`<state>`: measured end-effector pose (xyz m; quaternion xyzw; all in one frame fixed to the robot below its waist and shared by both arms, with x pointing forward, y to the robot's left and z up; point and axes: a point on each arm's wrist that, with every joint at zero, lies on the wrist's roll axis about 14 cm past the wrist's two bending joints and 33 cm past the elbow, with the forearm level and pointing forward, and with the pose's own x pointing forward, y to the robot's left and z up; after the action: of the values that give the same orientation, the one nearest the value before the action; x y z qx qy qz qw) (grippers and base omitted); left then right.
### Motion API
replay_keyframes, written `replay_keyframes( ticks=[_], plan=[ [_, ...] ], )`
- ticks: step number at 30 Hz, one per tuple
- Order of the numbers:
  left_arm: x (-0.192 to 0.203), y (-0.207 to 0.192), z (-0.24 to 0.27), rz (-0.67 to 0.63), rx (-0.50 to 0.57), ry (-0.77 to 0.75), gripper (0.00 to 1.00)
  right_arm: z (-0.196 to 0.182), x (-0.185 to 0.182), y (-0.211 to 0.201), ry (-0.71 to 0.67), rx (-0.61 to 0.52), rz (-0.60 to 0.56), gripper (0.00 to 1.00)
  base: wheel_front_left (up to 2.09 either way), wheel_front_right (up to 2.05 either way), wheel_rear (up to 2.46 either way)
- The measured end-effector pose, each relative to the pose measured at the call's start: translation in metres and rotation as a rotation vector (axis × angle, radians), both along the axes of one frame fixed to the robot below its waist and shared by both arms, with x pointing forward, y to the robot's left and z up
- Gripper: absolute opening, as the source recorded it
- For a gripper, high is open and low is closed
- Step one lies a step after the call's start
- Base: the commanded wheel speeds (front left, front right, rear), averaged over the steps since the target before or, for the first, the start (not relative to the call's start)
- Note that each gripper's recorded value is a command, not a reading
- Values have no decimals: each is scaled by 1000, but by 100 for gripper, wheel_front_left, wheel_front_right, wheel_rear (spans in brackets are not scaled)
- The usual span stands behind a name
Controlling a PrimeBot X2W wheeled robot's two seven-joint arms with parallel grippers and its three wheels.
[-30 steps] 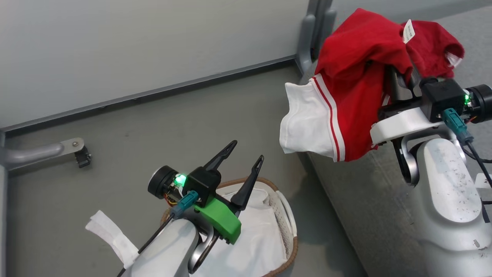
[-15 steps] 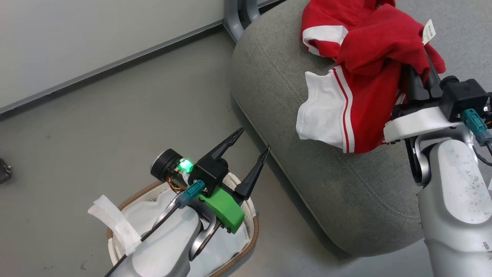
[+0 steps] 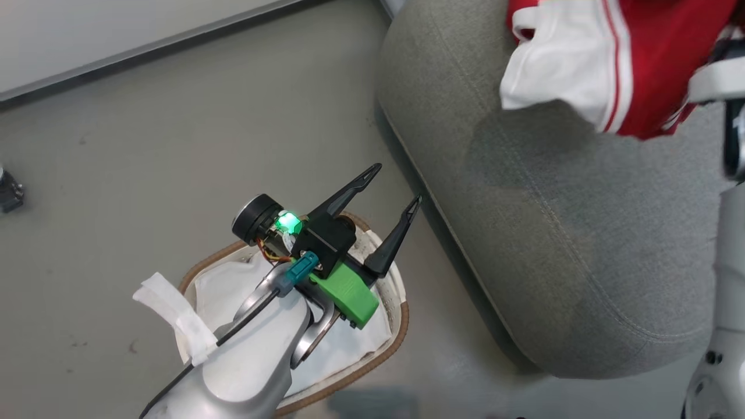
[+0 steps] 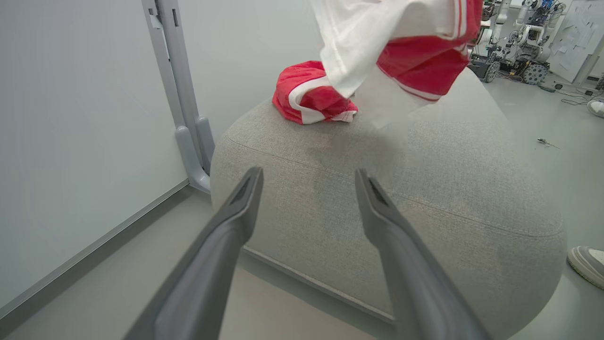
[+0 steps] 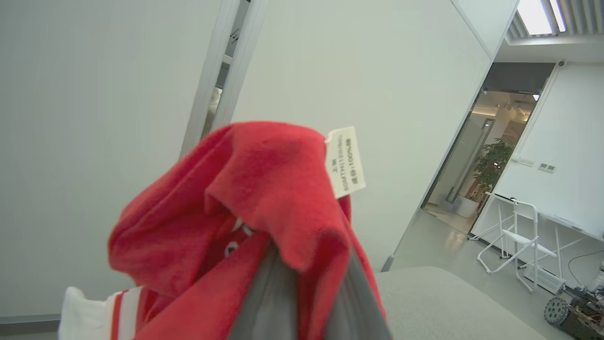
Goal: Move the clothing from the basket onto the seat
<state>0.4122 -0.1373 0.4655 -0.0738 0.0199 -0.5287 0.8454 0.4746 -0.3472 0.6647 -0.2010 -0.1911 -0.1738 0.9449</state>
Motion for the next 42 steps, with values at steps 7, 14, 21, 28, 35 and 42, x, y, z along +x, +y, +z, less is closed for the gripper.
replay_keyframes(
  ticks=[7, 14, 21, 28, 35, 42],
  plan=[
    [22, 25, -9, 80, 5, -2, 100, 49, 32, -33, -96, -61, -63, 0, 0, 0, 0],
    [34, 45, -15, 132, 3, -7, 100, 21, 62, -69, 5, -66, -155, 0, 0, 0, 0],
    [45, 70, -43, 199, 30, 47, 100, -105, 92, -68, 264, 41, -147, 0, 0, 0, 0],
    [47, 83, -70, 228, 61, 99, 100, -201, 103, -44, 443, 105, -103, 0, 0, 0, 0],
    [50, 86, -69, 244, 65, 103, 100, -215, 94, -34, 478, 96, -86, 100, 0, 0, 0],
    [56, 90, -49, 282, 31, 88, 100, -217, 73, -21, 496, 109, -65, 100, 0, 0, 0]
  ],
)
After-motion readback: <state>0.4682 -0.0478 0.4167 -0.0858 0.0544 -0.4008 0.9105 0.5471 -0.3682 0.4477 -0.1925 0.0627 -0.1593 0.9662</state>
